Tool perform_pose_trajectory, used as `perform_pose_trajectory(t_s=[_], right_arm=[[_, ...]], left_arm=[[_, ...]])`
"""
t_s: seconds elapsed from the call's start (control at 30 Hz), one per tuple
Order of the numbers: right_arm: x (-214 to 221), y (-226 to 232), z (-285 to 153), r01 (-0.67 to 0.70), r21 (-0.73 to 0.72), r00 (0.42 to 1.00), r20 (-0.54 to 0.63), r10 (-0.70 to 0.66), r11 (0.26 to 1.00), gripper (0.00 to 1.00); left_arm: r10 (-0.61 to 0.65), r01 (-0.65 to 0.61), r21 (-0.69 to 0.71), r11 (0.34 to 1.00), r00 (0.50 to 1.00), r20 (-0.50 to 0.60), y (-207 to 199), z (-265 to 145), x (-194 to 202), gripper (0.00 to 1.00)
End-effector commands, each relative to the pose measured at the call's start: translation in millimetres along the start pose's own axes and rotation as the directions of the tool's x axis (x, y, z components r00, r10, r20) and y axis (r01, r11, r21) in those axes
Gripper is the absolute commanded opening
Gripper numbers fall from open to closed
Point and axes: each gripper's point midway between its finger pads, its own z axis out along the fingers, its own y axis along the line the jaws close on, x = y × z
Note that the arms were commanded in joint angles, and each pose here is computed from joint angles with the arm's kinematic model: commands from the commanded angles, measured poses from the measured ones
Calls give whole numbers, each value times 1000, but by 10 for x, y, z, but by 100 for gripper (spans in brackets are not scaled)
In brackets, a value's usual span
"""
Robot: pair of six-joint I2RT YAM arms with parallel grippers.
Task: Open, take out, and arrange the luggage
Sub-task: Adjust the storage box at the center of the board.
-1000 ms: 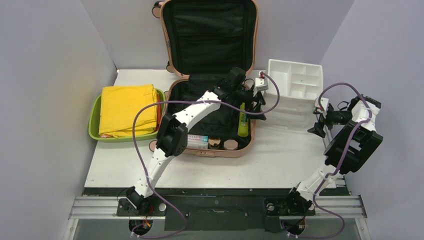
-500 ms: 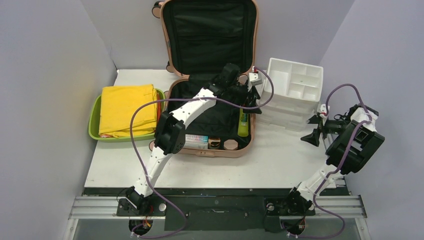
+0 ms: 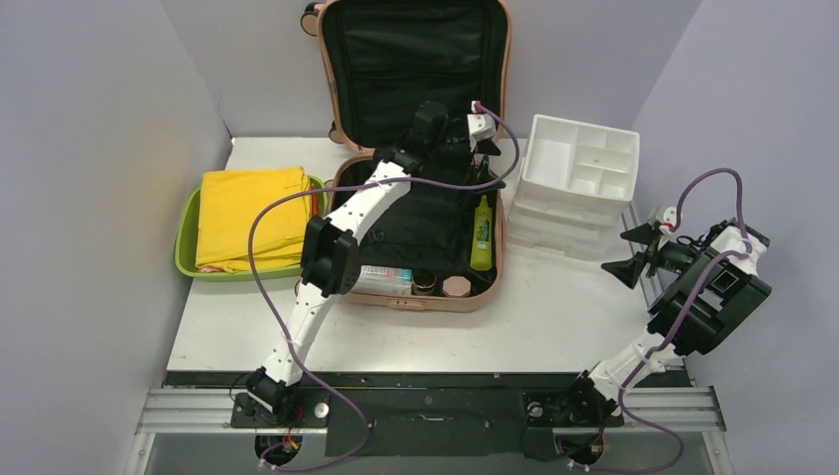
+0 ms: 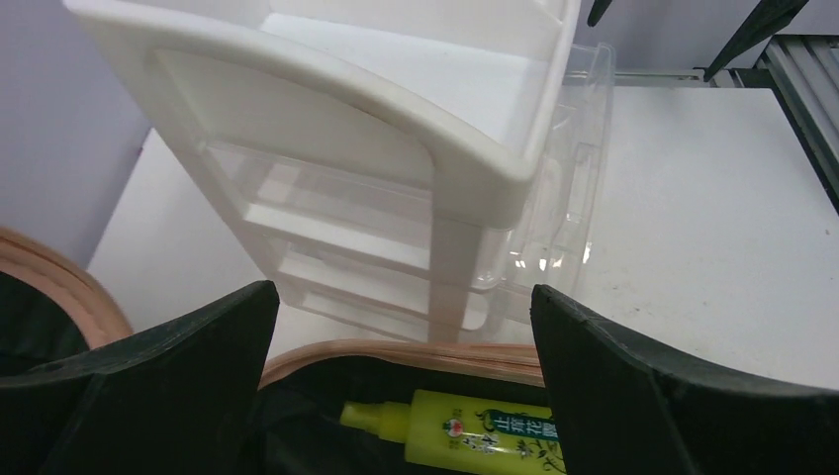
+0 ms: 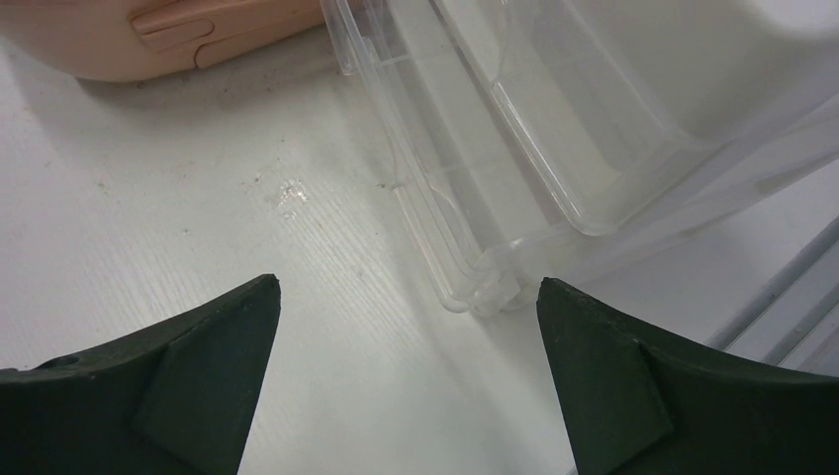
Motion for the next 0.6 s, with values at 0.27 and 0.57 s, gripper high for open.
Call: perform_pose_trajectory(t_s=[0.27,0.57], right_arm=[[-452,-385,-68,437,114,893,61,-445,892,99],[-539,-670,-43,505,103,857,57,-512,857,100]], left_arm=[[69,-89,120,989,985,160,-19,169,-117,97],[63,-85,130,988,984,165,-12,265,24,97]])
